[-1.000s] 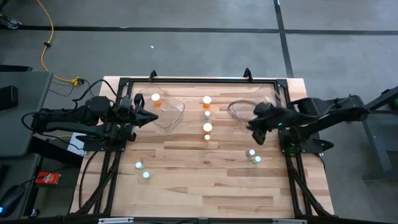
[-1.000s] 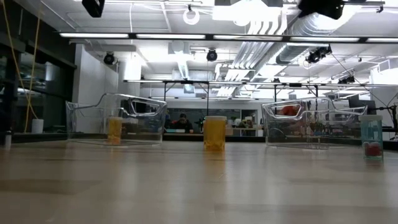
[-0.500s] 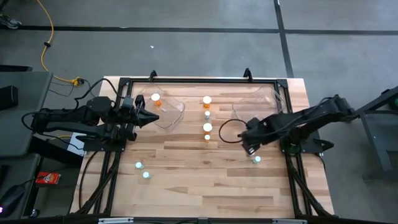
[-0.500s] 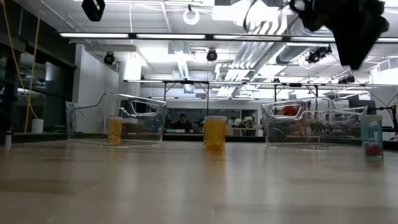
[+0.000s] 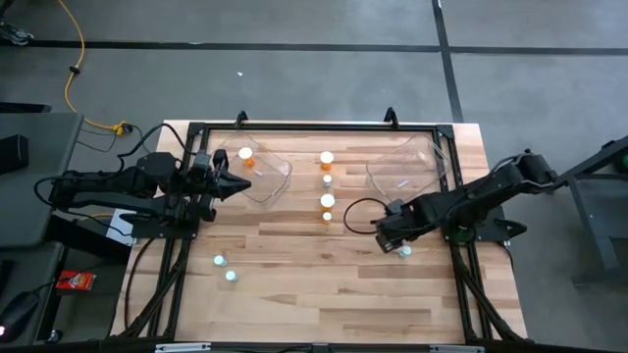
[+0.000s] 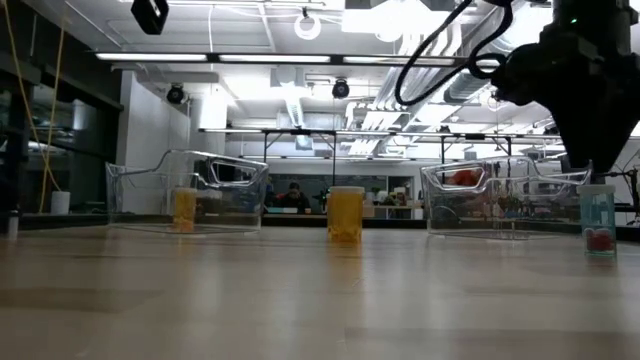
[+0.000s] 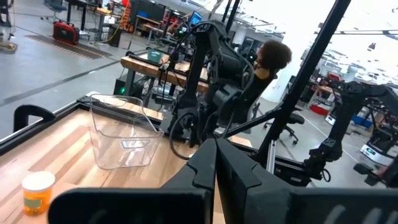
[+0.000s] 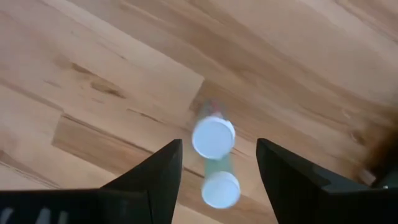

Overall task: Pick and place medicine bottles into bin by pill shape (circle, oval)
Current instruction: Put the bottom green capsule bottle into the left transparent bin

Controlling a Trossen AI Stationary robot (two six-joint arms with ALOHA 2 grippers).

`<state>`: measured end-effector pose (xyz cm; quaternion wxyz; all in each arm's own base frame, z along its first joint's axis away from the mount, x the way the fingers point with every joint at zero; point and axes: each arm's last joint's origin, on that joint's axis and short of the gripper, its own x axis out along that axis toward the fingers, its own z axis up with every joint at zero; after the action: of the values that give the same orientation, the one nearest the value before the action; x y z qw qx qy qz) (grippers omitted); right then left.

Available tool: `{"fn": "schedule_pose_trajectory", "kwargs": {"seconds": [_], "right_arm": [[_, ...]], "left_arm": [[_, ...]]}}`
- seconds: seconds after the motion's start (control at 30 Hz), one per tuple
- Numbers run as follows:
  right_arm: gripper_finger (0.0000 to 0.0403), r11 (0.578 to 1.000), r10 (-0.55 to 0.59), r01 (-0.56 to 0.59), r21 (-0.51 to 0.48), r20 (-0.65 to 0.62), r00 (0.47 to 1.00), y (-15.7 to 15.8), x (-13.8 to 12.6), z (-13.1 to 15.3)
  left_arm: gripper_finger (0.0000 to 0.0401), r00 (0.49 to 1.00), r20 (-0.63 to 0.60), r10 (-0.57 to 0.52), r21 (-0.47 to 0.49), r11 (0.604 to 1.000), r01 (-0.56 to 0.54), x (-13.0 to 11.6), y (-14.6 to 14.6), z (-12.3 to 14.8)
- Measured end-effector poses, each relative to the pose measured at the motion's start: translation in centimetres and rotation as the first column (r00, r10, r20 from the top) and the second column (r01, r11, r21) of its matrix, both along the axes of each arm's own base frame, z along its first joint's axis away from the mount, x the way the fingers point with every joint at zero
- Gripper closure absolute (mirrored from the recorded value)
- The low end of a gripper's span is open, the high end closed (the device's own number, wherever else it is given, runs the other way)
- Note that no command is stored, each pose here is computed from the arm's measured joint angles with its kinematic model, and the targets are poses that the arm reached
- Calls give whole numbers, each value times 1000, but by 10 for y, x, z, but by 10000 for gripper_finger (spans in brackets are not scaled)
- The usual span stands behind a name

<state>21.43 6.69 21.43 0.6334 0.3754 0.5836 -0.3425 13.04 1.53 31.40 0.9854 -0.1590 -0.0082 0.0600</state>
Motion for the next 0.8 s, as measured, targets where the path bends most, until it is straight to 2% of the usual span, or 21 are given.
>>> {"fn": "schedule_pose_trajectory", "kwargs": {"seconds": [0.1, 0.43, 0.8], "right_arm": [[203, 1000, 1, -1, -2, 7, 1000, 0, 2, -1], [203, 999, 22, -25, -29, -89, 996, 4, 12, -23], [203, 1000, 16, -18, -20, -95, 995, 4, 13, -25]], "left_arm": [[401, 1000, 0, 7, 0, 1000, -7, 0, 0, 0], [400, 1000, 0, 7, -2, 1000, -7, 0, 0, 0], [400, 1000, 0, 7, 0, 1000, -7, 0, 0, 0]]}}
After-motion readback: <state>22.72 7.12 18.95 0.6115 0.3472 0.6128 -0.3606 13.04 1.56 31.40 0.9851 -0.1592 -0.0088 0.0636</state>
